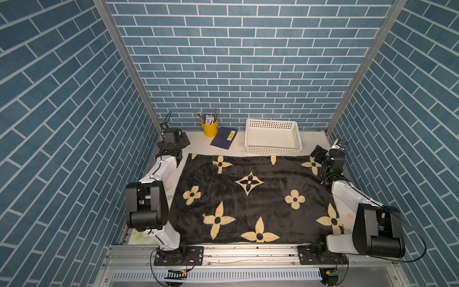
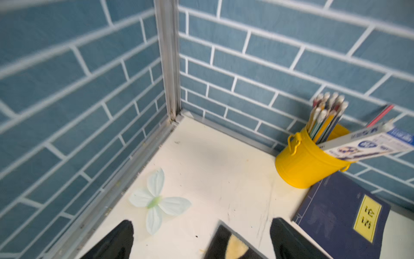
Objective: Roll up the pillowcase
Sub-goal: Fold the pillowcase.
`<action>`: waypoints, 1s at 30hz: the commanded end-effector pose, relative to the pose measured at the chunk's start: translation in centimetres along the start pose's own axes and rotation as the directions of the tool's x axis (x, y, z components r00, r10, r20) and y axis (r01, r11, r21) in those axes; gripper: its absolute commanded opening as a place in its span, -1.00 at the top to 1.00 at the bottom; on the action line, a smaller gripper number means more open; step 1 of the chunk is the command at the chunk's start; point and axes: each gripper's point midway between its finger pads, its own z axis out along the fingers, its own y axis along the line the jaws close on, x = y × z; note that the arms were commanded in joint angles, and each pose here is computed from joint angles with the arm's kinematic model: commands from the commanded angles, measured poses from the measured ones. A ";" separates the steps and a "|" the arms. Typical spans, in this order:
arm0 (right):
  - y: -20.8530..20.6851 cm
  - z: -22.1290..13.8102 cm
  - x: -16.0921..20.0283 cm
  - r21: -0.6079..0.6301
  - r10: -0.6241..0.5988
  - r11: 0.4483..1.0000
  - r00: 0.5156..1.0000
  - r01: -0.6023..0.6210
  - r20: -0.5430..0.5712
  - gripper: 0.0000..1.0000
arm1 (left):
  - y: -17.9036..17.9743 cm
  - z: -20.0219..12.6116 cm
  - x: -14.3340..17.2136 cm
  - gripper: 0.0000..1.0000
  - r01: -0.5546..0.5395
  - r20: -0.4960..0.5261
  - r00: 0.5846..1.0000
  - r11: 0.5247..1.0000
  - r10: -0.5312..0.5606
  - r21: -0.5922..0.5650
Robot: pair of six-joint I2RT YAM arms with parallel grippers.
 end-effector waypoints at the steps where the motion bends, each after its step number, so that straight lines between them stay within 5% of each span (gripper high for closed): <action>1: -0.2 1.1 1.8 0.027 0.016 1.000 0.993 -0.013 -0.117 -1.00 | -0.3 2.3 5.2 -0.95 -0.008 -0.220 0.976 1.000 0.011 0.012; 7: -0.3 2.5 2.7 0.043 0.027 0.999 0.980 -0.018 -0.196 -1.00 | -1.3 6.8 9.7 -0.79 -0.010 -0.387 0.922 1.000 0.016 0.020; 17: -1.5 2.8 3.8 0.109 0.021 0.994 0.969 0.006 -0.247 -1.00 | -2.8 11.1 13.4 -0.36 -0.021 -0.504 0.862 0.998 0.049 0.061; 23: -2.5 2.6 4.4 0.156 0.021 0.988 0.963 0.022 -0.268 -1.00 | -2.1 10.5 15.7 -0.21 -0.064 -0.543 0.837 0.997 0.075 0.039; 30: -3.3 3.7 5.3 0.191 0.037 0.981 0.944 0.028 -0.327 -1.00 | -1.6 9.0 17.9 0.41 -0.103 -0.560 0.823 0.994 0.099 0.025</action>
